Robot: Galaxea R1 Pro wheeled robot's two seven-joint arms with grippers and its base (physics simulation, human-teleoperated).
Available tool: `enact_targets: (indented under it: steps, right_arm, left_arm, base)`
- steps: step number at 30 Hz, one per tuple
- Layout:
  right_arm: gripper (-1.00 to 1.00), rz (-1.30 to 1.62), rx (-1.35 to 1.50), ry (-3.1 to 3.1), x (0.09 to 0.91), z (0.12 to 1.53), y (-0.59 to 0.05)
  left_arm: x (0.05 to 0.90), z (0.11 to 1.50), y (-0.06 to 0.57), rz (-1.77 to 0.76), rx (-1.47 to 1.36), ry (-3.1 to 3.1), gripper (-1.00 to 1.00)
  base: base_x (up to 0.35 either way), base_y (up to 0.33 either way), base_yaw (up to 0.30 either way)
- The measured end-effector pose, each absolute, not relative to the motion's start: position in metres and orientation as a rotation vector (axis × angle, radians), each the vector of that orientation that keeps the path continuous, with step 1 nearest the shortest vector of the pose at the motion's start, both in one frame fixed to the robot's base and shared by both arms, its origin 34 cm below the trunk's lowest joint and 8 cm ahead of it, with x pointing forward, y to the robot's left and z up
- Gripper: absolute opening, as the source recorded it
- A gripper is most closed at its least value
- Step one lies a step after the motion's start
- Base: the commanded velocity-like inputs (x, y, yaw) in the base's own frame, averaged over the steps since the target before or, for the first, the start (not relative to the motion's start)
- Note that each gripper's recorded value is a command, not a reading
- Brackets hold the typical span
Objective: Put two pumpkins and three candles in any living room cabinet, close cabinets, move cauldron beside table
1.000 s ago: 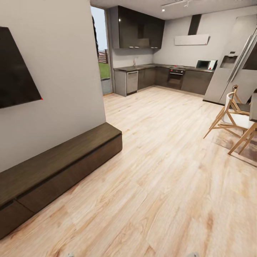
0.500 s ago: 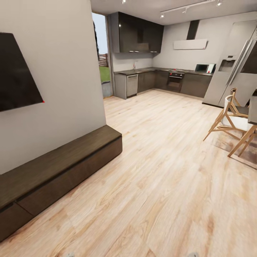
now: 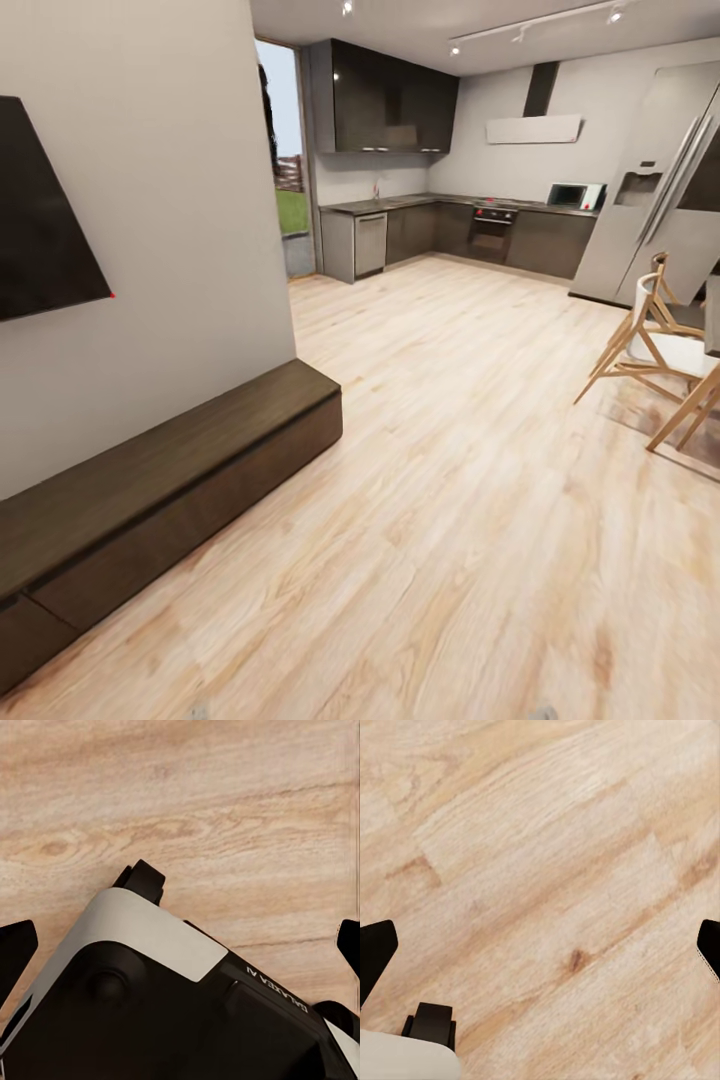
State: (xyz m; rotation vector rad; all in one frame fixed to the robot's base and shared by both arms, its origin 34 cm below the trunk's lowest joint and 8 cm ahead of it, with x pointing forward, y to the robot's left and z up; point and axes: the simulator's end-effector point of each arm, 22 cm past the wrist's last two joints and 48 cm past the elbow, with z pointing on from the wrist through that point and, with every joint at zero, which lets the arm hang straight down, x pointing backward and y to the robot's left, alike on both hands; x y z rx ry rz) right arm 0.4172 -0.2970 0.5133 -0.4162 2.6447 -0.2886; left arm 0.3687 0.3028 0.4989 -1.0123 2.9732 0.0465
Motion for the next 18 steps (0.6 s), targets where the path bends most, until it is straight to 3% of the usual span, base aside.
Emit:
enact_targets:
  steps: [18]
  right_arm:
    - [1.0, -0.288, -0.416, 2.634, 0.4182, 0.5163, -0.2969]
  left_arm:
    - [0.3741, 0.5022, 0.3019, 0.038, -1.008, 2.961, 1.0]
  base:
    - [0.329, -0.02, 0.0]
